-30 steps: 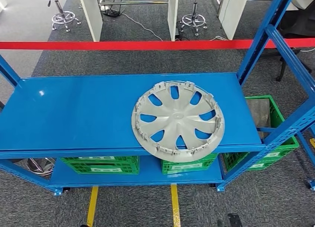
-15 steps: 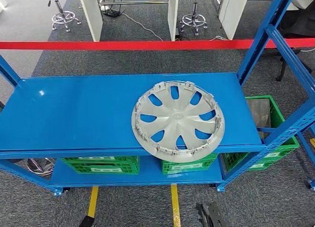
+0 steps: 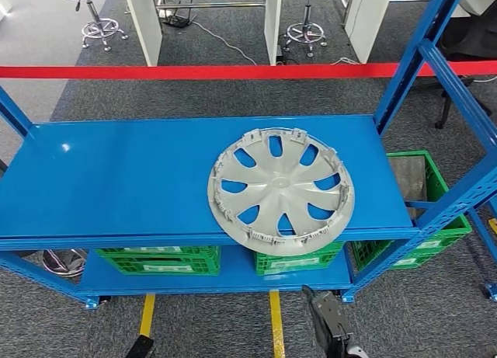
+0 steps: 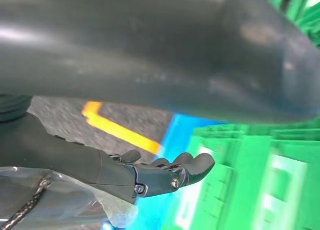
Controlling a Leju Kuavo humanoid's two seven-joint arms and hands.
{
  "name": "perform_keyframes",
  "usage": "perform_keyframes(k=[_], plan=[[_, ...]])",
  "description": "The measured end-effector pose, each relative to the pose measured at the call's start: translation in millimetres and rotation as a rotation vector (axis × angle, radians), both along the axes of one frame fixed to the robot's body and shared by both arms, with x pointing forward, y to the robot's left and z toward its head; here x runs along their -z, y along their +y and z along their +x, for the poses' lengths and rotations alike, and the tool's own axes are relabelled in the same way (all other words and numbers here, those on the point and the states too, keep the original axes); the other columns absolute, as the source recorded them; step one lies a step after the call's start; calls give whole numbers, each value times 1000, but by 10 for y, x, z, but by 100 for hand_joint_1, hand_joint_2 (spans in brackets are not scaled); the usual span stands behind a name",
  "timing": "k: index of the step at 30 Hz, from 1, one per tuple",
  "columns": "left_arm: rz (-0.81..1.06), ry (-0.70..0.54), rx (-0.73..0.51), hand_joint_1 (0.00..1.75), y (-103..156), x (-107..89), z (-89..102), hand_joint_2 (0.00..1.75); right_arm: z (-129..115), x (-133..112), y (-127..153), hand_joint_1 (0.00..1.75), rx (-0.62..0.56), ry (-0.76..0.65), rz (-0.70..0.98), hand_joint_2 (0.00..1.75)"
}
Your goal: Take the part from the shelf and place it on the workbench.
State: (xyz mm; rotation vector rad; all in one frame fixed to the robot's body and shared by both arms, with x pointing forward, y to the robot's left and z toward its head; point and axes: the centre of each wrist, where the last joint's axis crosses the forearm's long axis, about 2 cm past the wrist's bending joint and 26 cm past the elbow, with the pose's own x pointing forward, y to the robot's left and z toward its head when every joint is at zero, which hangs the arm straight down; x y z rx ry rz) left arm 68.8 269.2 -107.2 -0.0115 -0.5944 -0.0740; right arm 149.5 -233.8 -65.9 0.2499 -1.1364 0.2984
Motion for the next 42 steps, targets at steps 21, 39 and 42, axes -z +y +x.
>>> perform_keyframes(k=[21,39,42], plan=[[26,4,152,0,-64,-55,272,0,489,-790,602,0,-293,-424,109,0],[39,36,279,0,-129,-97,437,0,443,-1486,1267,0,-529,-749,188,0],[40,36,280,0,-128,-97,437,0,450,-1641,1282,0,-490,-851,150,0]])
